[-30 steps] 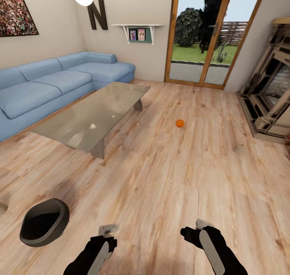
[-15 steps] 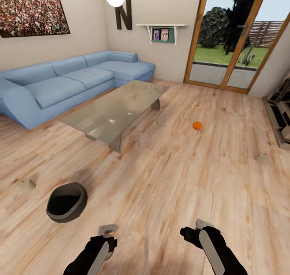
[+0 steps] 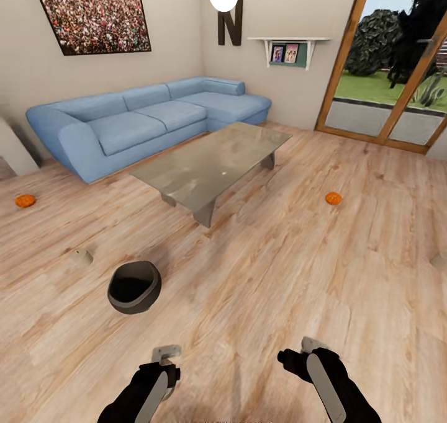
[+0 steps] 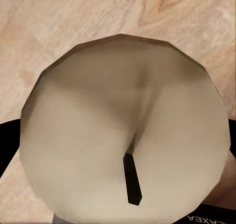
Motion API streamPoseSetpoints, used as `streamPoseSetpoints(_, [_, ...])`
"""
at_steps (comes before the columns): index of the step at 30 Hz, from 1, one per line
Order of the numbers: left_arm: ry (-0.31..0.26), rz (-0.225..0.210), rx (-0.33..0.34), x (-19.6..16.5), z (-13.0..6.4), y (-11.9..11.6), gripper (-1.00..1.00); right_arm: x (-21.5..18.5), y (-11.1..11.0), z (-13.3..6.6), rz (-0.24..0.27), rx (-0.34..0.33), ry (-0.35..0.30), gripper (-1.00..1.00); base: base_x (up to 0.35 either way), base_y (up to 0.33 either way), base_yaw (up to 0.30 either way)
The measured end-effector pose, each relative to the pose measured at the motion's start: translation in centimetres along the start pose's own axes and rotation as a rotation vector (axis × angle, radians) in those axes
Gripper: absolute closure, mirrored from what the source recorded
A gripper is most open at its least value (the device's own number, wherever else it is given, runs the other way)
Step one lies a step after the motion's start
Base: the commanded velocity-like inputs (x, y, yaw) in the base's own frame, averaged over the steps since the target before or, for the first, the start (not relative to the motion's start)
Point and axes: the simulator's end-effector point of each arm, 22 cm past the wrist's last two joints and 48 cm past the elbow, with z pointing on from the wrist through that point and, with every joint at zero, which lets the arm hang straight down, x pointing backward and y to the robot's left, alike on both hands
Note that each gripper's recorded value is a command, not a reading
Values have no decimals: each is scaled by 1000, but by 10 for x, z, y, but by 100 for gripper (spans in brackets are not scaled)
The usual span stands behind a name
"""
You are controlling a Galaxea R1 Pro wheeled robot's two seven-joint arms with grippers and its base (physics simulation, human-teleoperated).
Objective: Place each of the two pumpkins and all three candles from the living room inside a cabinet in the living room (use any cabinet), then make sure every cabinet is closed, and position the cauldron so it is next to a table in the living room.
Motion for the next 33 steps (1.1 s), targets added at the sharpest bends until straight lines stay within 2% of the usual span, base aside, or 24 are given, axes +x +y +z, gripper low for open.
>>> streamPoseSetpoints(23, [-2,-5,-5,-1,0,3,100,1,0,0,0,0,1,-100,-15,0,292])
streamPoseSetpoints(33, [3,-29,-46,6,6,18,100,1,1,0,1,-1,2,-100,0,0,292])
